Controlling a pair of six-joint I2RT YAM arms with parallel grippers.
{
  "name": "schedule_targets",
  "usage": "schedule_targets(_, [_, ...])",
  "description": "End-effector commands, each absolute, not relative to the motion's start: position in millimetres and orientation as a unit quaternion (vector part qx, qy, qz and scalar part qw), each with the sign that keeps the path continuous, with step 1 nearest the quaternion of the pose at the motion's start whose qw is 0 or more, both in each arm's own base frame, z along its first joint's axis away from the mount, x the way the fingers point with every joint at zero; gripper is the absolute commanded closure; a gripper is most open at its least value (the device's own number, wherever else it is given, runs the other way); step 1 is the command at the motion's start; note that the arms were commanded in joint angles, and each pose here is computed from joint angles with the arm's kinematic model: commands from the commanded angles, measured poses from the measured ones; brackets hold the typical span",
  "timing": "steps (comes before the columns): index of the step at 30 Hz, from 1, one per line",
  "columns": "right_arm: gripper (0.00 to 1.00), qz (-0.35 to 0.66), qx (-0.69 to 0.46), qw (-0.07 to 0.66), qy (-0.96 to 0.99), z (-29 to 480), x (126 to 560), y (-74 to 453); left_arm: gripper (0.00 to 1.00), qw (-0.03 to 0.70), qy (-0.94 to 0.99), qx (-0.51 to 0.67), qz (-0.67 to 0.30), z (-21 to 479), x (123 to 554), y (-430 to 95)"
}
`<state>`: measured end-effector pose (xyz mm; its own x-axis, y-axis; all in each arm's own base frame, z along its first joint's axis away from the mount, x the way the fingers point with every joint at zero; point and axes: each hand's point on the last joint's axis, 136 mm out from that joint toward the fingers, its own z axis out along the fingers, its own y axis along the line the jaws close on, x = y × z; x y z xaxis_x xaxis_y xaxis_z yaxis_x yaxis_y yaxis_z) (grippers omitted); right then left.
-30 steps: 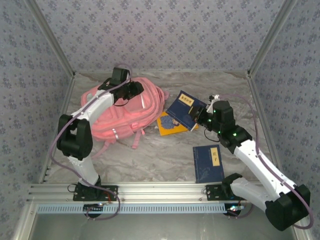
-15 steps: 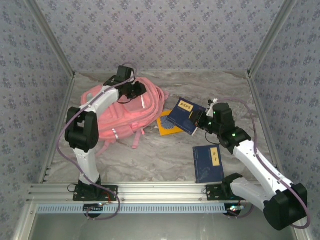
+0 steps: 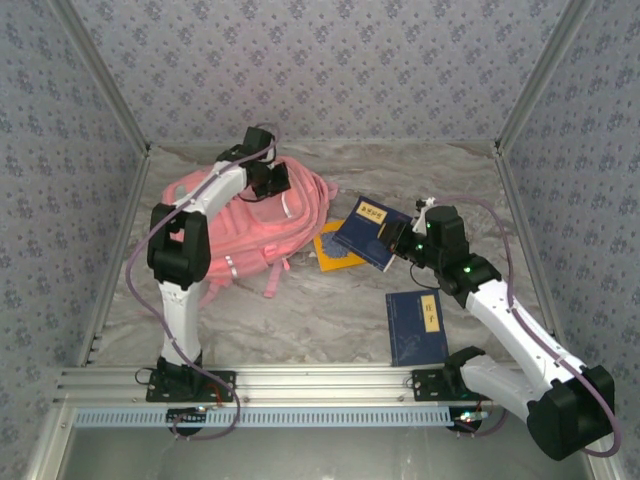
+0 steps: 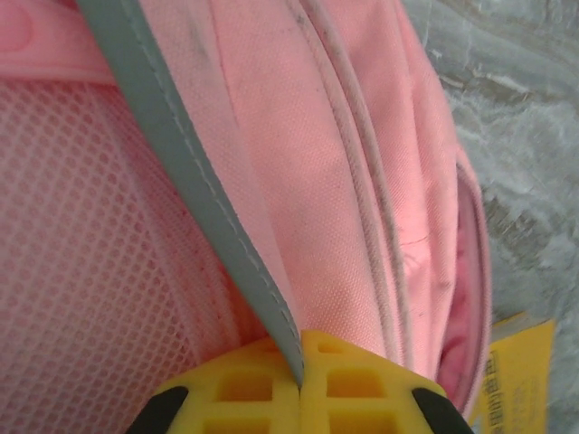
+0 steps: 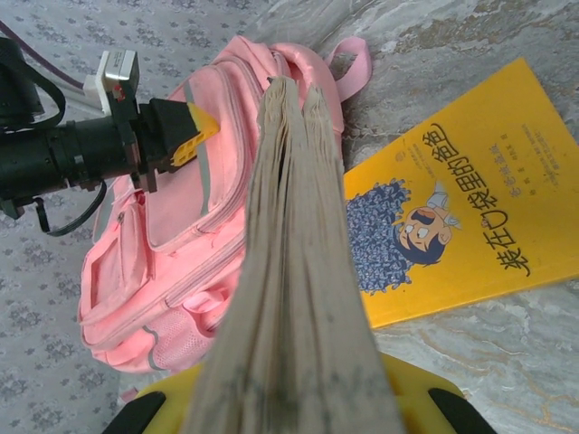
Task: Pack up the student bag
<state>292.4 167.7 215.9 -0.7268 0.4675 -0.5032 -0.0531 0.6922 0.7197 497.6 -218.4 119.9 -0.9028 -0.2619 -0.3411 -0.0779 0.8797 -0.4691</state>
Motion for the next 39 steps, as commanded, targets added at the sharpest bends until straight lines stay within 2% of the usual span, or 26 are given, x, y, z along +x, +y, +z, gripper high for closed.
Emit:
schedule_targets(1, [1.00,0.352,0.133,0.372,0.849,223,295,158,1.00,0.208,0.950,-0.060,-0.226,139,497,-220])
schedule_targets(9, [1.00,0.300,0.125,0.397,0.858,233,294,142,1.00,0.268,0.940,0.036,-0.206,242,471,-207])
schedule_targets(14, [1.00,0.263,0.105,0.377,0.882,238,303,144,1.00,0.322,0.920,0.081,-0.207,297,439,-199])
schedule_targets(20, [1.00,0.284,0.077,0.376,0.878,258,313,154,1.00,0.362,0.880,0.135,-0.274,357,397,-209])
schedule_targets(26, [1.00,0.333,0.018,0.369,0.868,286,322,192,1.00,0.375,0.842,0.198,-0.335,382,362,-224])
schedule_targets(32, [1.00,0.381,-0.060,0.348,0.854,314,296,256,1.00,0.381,0.817,0.223,-0.371,394,348,-232])
schedule_targets(39, [1.00,0.427,-0.121,0.320,0.837,318,256,319,1.00,0.415,0.823,0.212,-0.325,400,351,-217])
